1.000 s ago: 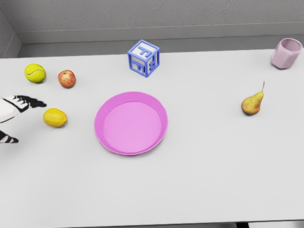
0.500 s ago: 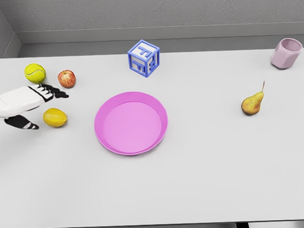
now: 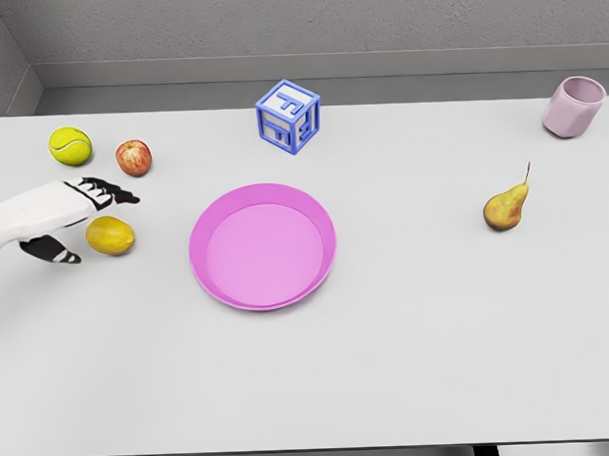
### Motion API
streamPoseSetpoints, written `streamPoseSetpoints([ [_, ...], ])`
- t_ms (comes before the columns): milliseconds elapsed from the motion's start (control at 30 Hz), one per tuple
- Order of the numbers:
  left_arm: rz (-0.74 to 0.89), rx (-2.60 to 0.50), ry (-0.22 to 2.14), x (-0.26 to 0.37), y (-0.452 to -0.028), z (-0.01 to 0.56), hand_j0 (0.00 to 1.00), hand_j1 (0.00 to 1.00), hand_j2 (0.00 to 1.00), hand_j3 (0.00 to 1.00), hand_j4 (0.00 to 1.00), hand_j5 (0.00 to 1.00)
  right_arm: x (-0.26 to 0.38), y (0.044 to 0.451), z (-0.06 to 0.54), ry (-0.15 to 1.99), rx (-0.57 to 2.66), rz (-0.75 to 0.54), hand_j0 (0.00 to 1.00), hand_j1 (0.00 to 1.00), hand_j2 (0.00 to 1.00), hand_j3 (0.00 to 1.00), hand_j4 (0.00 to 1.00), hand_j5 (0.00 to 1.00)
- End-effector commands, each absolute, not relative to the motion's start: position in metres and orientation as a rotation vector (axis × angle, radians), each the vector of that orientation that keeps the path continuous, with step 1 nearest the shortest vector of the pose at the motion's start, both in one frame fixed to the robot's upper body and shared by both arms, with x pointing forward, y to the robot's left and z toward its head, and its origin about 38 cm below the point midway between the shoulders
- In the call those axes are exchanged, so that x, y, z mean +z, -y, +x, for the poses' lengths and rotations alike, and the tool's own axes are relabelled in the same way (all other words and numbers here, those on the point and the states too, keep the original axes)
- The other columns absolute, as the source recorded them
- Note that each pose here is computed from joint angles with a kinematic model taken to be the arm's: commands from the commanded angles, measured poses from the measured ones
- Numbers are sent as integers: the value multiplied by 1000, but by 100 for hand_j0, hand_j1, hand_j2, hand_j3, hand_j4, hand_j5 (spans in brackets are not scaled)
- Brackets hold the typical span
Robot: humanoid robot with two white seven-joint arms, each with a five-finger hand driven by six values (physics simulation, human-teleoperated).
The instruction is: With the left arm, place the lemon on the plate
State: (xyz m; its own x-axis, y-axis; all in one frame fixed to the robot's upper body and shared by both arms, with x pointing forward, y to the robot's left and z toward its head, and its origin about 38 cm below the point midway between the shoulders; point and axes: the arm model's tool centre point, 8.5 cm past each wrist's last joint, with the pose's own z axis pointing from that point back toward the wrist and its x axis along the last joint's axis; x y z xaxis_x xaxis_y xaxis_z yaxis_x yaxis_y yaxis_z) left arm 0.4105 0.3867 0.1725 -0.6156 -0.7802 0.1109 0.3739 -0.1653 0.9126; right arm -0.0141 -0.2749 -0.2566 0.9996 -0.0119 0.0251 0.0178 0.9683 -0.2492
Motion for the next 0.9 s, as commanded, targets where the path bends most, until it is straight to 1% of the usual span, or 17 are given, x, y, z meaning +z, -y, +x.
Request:
streamPoseSetpoints([
  [0, 502, -1879, 1300, 166, -382, 412, 100, 100, 100, 100, 100, 100, -257, 275, -14, 23, -16, -252, 100, 100, 100, 100, 100, 100],
  [367, 483, -1897, 1296, 163, -376, 411, 100, 100, 100, 100, 100, 100, -257, 275, -14, 23, -16, -252, 100, 100, 100, 100, 100, 100],
  [400, 489, -1903, 1290, 163, -376, 411, 96, 96, 96, 96, 96, 96, -257, 275, -14, 23, -16, -252, 100, 100, 100, 100, 100, 100],
  [467, 488, -1906, 1282, 161, -376, 410, 94, 94, 94, 94, 94, 94, -257, 275, -14, 23, -16, -252, 100, 100, 100, 100, 100, 100],
  [533, 477, -1932, 1261, 153, -372, 409, 90, 90, 90, 90, 90, 90, -257, 275, -14, 23, -16, -252, 100, 100, 100, 100, 100, 100],
  [633, 479, -1932, 1263, 155, -372, 409, 79, 79, 79, 79, 79, 79, -257, 275, -14, 23, -16, -252, 100, 100, 100, 100, 100, 100],
  [867, 485, -1933, 1243, 153, -377, 409, 79, 79, 79, 79, 79, 79, -257, 275, -14, 23, -16, -252, 100, 100, 100, 100, 100, 100],
])
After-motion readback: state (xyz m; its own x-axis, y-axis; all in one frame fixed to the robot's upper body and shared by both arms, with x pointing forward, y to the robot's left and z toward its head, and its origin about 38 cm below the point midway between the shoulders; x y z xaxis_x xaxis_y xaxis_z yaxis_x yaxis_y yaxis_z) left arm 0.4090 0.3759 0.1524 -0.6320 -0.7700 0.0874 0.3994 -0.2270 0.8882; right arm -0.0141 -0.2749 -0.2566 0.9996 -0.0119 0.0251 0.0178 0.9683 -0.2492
